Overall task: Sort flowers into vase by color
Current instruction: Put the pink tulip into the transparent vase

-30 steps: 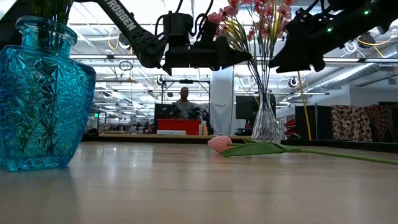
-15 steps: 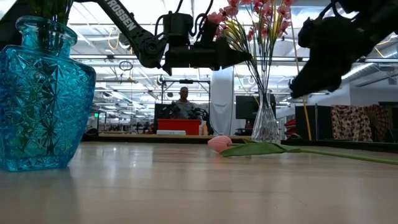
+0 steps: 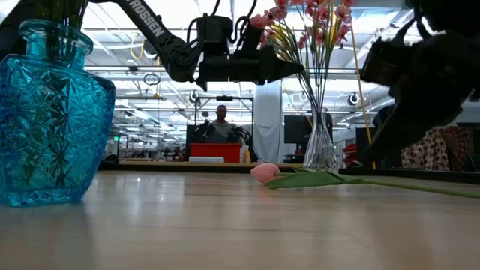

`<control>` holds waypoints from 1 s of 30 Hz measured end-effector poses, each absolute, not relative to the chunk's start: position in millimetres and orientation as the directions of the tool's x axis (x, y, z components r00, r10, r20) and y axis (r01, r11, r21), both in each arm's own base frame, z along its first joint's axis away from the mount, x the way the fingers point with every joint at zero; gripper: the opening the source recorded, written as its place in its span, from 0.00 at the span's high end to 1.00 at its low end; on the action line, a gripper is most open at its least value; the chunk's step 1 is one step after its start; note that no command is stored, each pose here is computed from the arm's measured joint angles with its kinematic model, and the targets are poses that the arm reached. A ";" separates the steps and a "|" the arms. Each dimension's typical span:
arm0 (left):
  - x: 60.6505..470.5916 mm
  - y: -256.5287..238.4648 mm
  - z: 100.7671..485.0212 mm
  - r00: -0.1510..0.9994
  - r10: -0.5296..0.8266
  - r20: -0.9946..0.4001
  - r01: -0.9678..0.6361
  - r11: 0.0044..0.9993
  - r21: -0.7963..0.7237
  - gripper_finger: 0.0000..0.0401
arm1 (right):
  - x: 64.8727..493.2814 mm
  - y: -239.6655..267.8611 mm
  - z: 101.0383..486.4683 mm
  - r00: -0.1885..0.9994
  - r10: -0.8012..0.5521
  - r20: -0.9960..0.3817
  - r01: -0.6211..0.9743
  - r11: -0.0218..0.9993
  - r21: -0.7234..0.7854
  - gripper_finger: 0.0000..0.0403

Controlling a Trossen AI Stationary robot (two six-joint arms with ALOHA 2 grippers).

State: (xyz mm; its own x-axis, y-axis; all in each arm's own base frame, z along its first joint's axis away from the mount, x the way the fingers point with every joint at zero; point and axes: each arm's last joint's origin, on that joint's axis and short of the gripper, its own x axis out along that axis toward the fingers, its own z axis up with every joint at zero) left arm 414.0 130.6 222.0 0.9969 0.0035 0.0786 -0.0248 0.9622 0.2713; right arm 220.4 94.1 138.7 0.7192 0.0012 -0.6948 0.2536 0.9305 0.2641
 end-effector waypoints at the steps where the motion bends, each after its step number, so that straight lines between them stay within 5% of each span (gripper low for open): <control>1: 414.0 130.6 222.0 0.997 0.004 0.079 -0.025 0.962 0.271 0.96 | 222.0 95.2 134.7 0.715 -0.002 -0.699 0.255 0.931 0.259 0.48; 10: 414.0 130.8 222.0 0.997 0.004 0.079 -0.025 0.962 0.271 0.94 | 228.3 99.1 104.2 0.661 -0.045 -0.749 0.269 0.946 0.181 0.55; 21: 414.0 130.6 222.0 0.997 0.004 0.079 -0.024 0.964 0.265 0.86 | 229.6 98.9 103.3 0.671 -0.056 -0.739 0.286 0.939 0.189 0.97; 30: 414.0 130.9 221.9 0.997 0.004 0.078 -0.023 0.972 0.236 0.79 | 219.2 97.5 134.6 0.729 -0.079 -0.679 0.272 0.945 0.183 0.99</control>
